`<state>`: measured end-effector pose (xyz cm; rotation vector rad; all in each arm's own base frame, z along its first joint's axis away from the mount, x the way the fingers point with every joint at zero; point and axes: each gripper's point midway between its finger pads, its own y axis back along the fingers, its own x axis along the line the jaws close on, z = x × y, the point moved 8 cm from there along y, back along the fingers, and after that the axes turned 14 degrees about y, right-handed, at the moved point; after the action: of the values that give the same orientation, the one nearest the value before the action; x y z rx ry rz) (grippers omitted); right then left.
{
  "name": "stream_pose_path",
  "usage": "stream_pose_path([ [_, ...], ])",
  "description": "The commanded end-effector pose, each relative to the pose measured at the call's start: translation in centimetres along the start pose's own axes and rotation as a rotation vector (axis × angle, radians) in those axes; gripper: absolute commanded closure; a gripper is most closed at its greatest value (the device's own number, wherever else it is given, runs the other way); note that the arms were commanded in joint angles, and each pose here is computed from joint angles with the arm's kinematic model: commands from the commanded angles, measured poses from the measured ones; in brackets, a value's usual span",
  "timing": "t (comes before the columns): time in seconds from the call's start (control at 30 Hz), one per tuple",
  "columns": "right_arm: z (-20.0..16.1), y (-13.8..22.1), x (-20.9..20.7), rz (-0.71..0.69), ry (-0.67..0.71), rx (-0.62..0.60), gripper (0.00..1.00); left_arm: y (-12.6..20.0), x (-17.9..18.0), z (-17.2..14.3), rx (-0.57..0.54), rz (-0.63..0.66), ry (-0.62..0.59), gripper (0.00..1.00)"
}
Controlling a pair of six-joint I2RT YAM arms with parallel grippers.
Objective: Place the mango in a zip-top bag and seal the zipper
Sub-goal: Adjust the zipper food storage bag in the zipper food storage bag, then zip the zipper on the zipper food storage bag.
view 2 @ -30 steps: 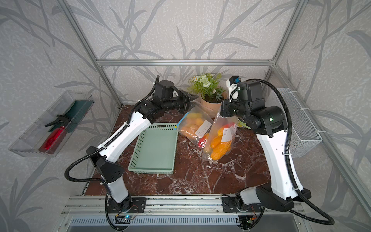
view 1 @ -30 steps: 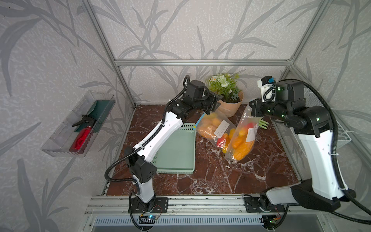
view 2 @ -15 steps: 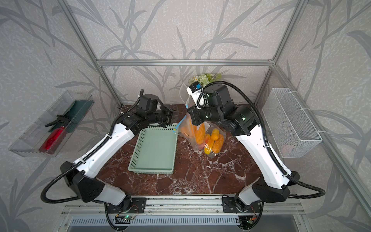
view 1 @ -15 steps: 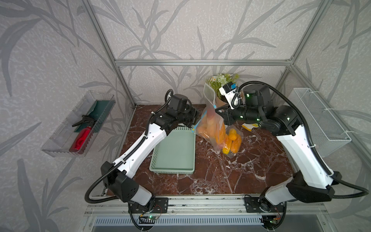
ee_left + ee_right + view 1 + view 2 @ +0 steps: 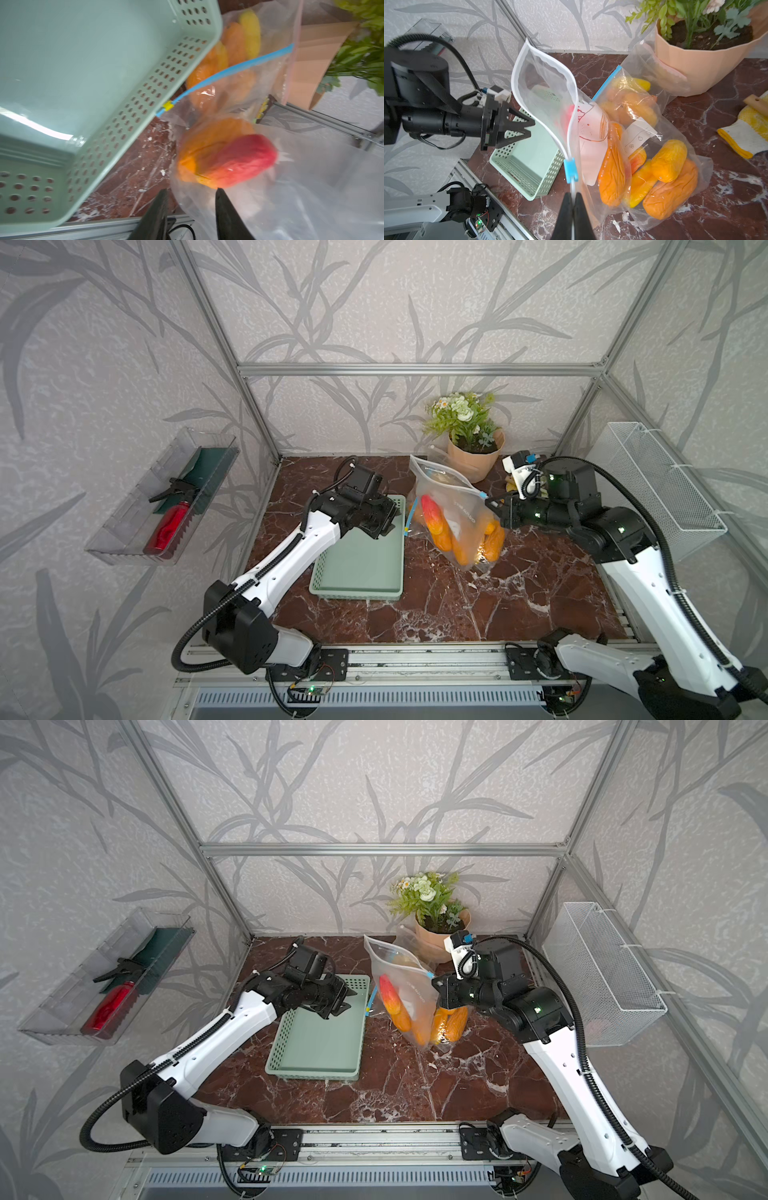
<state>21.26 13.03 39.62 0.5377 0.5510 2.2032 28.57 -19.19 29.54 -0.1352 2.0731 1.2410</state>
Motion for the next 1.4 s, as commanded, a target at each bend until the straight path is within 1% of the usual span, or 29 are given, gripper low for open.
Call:
stream_pose_path([
  [0.0, 0.6, -0.1, 0.4, 0.058, 0.015, -0.049, 1.00, 2.9, -5.4, -4.2, 0.134, -0.149, -0.052, 0.60],
  [0.03, 0.7, -0.1, 0.4, 0.058, 0.016, -0.056, 1.00, 3.7, -6.1, -5.3, 0.166, -0.144, -0.046, 0.60],
  [0.07, 0.8, -0.3, 0.4, 0.057, 0.018, -0.059, 1.00, 4.4, -6.4, -6.0, 0.178, -0.108, -0.033, 0.60],
  [0.13, 1.0, -0.5, 0.3, 0.057, 0.027, -0.070, 1.00, 5.7, -6.3, -7.0, 0.192, -0.033, -0.015, 0.60],
  [0.2, 1.5, -0.7, 0.4, 0.058, 0.049, -0.091, 1.00, 6.8, -6.2, -7.4, 0.180, 0.020, 0.001, 0.60],
  [0.27, 2.0, -1.0, 1.0, 0.049, 0.110, -0.103, 1.00, 8.2, -6.6, -7.8, 0.172, 0.018, 0.012, 0.60],
  [0.37, 2.5, -2.2, 2.5, 0.025, 0.232, -0.094, 1.00, 9.0, -7.3, -8.0, 0.167, 0.009, 0.036, 0.58],
  [0.5, 2.4, -3.8, 4.1, -0.006, 0.352, -0.122, 1.00, 8.3, -7.5, -8.4, 0.183, 0.045, 0.065, 0.58],
  [0.63, 2.1, -4.5, 5.2, -0.020, 0.454, -0.174, 1.00, 7.0, -6.8, -9.1, 0.207, 0.116, 0.108, 0.58],
  [0.77, 1.5, -5.4, 6.4, 0.001, 0.539, -0.163, 1.00, 6.1, -6.4, -9.9, 0.226, 0.163, 0.114, 0.58],
  [0.9, 0.9, -5.8, 7.0, 0.000, 0.584, -0.148, 1.00, 5.4, -6.7, -10.4, 0.230, 0.177, 0.101, 0.58],
  [1.0, 0.8, -5.8, 7.2, -0.007, 0.597, -0.148, 1.00, 5.1, -6.3, -10.4, 0.230, 0.227, 0.081, 0.59],
  [1.07, 0.8, -5.8, 7.3, -0.008, 0.608, -0.147, 1.00, 4.9, -5.9, -10.4, 0.234, 0.259, 0.080, 0.62],
  [1.27, 0.7, -5.9, 7.3, -0.020, 0.627, -0.140, 1.00, 4.7, -5.4, -10.1, 0.221, 0.306, 0.067, 0.78],
  [1.37, 0.7, -5.8, 7.5, -0.011, 0.637, -0.139, 1.00, 4.4, -5.5, -10.1, 0.220, 0.315, 0.061, 0.78],
])
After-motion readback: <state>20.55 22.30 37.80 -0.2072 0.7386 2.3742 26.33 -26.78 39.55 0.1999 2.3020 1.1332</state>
